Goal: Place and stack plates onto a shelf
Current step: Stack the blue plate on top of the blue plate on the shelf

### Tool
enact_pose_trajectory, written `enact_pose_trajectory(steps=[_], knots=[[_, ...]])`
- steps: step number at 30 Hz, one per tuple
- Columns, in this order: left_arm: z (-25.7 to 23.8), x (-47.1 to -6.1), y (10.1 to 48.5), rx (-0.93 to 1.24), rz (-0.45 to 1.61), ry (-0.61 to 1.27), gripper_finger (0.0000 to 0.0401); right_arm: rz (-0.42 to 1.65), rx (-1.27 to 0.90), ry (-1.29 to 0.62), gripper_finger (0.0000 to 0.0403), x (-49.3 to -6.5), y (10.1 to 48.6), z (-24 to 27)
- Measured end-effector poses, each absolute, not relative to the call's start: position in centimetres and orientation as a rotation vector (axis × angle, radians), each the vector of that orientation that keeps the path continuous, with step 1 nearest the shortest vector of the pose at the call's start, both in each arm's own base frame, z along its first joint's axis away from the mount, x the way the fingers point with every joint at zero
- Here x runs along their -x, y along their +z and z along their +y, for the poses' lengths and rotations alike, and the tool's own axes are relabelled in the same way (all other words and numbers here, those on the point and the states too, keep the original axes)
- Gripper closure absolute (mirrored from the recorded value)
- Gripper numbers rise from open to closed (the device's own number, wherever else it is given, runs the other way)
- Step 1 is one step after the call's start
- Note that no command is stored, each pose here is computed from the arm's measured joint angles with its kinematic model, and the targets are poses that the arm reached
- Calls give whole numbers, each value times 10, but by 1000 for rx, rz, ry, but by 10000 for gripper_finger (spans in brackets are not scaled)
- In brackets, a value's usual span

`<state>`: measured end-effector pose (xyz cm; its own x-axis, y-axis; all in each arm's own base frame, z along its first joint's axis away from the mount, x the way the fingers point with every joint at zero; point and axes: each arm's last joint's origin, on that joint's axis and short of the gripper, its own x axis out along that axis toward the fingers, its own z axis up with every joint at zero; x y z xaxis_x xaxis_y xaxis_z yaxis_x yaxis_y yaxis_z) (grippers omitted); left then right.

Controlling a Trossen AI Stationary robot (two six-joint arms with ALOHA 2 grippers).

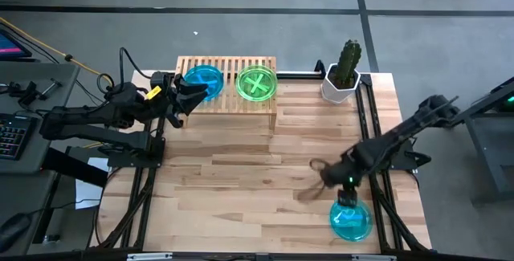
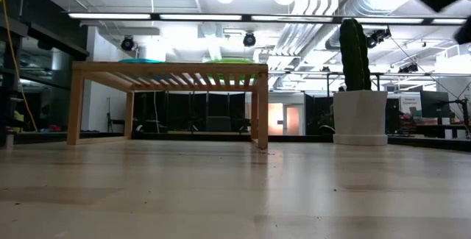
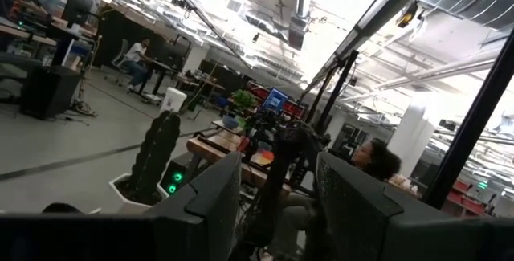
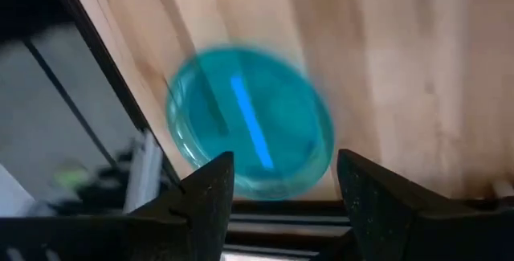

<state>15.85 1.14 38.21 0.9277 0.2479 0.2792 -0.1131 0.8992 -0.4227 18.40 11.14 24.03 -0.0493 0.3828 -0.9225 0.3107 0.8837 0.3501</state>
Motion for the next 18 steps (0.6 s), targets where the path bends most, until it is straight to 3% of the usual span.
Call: enact_pose_trajectory(steps=[6, 14, 18], knots=[[11, -159, 382, 413, -335, 191, 245, 1705, -376, 161, 198, -187, 213, 143], [11, -159, 382, 415, -335, 190, 245, 1641, -561, 193, 199, -158, 176, 126], [11, -159, 382, 415, -335, 190, 245, 1557, -462, 181, 199, -151, 171, 125]])
